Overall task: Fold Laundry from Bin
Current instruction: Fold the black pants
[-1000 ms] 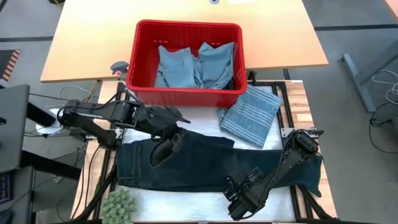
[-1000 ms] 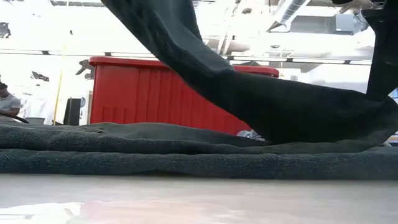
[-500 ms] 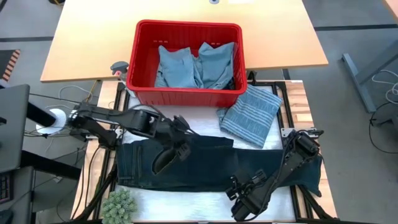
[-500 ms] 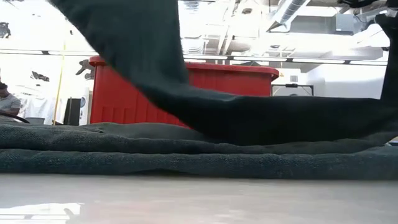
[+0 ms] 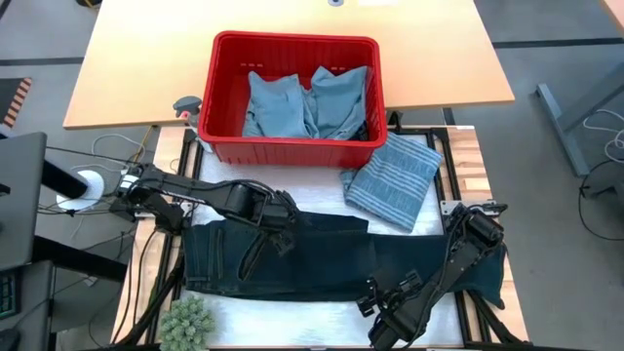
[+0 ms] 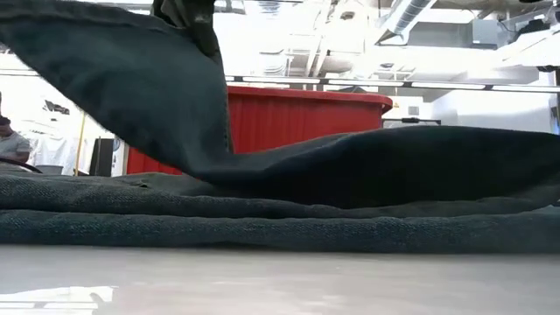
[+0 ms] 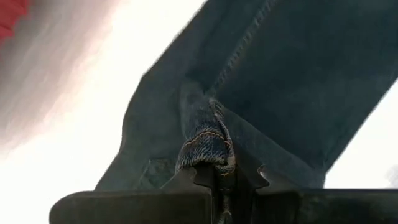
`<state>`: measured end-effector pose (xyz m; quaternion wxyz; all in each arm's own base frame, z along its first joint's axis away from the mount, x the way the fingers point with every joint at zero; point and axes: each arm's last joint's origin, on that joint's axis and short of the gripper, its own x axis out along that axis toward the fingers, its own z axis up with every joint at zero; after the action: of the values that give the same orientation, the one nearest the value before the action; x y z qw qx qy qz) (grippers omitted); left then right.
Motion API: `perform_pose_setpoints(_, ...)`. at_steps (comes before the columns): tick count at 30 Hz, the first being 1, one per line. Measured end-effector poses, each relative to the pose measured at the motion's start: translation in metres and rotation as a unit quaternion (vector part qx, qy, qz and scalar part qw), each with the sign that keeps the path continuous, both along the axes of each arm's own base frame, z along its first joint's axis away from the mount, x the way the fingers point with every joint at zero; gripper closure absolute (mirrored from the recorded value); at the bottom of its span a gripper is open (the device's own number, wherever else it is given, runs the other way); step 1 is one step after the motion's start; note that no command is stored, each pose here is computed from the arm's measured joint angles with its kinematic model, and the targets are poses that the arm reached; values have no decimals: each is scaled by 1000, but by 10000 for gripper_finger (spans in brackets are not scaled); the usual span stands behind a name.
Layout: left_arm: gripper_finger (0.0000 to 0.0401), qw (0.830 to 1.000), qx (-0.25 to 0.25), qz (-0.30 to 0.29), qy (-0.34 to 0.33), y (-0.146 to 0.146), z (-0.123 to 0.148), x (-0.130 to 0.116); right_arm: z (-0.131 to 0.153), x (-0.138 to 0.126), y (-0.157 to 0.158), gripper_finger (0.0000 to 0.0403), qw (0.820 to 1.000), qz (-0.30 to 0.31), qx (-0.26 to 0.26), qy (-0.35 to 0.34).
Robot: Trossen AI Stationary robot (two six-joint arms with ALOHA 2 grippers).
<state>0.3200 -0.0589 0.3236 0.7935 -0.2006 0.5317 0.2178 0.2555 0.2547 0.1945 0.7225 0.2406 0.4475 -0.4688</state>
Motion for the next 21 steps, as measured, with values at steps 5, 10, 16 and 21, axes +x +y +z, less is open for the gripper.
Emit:
perform_pose_setpoints(5, 363, 1000, 2, -11, 18, -1, -1, -3, 0, 1, 0, 355, 1000, 3, 1, 0)
perform_pose_setpoints(10, 290, 998, -3, -38, 54, 0, -3, -9, 0, 1, 0, 348, 1000, 14, -3, 2)
perform_pose_setpoints(16, 187, 993, -15, -56, 103, 0, 6, -20, 0, 3, 3, 345, 998, 54, -13, -10)
perform_pose_setpoints(21, 138, 993, -16, -64, 100, -3, 31, -28, 1, 4, 8, 325, 995, 86, -27, -43)
